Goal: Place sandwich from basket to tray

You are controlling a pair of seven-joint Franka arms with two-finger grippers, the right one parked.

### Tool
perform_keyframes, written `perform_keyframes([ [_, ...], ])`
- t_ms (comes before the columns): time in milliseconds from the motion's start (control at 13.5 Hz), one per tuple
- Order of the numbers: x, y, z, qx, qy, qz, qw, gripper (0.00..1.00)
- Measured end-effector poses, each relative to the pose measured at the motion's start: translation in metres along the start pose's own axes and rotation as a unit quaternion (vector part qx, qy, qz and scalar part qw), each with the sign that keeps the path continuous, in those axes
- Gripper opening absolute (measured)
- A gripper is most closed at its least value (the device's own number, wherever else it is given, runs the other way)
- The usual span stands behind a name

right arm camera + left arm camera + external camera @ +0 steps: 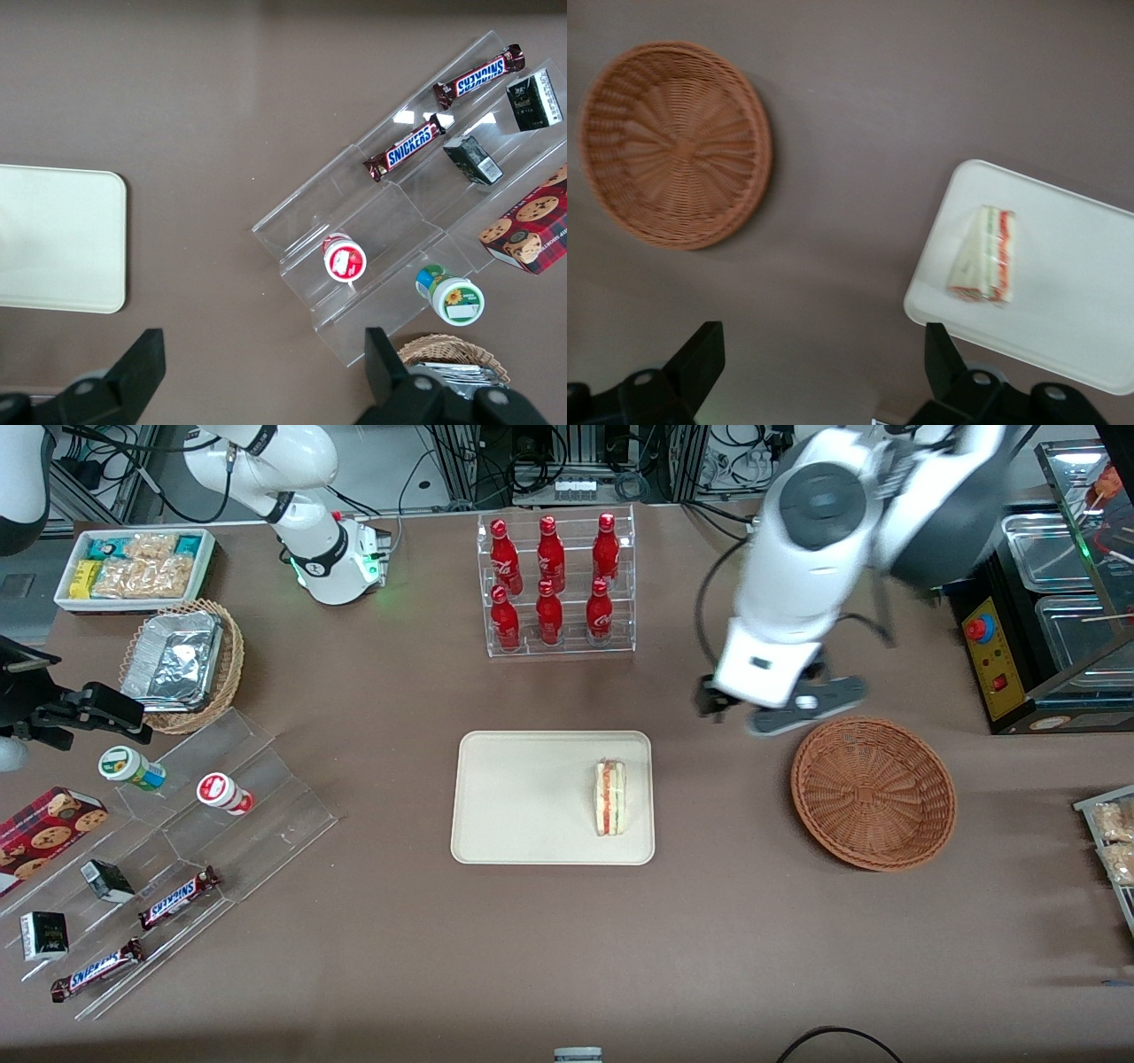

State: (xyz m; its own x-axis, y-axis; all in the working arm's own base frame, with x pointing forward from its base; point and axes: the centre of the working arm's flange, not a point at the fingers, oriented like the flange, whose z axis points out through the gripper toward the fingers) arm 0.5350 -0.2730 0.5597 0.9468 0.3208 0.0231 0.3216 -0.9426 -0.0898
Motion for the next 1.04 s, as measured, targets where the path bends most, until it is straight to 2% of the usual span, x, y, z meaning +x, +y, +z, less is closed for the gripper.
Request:
perform_keyframes([
  [148, 0.02, -0.044, -0.014, 0.003, -0.009, 0.004, 0.9999, 1.0],
  [370, 0.03, -0.106, -0.041, -0.001, -0.026, 0.02, 0.9995, 1.0],
  [667, 0.022, -0.18, -0.059, -0.008, -0.026, 0.032, 0.9991, 1.0],
  [1037, 0.008, -0.249, -0.07, -0.025, -0.051, 0.035, 0.9978, 1.0],
])
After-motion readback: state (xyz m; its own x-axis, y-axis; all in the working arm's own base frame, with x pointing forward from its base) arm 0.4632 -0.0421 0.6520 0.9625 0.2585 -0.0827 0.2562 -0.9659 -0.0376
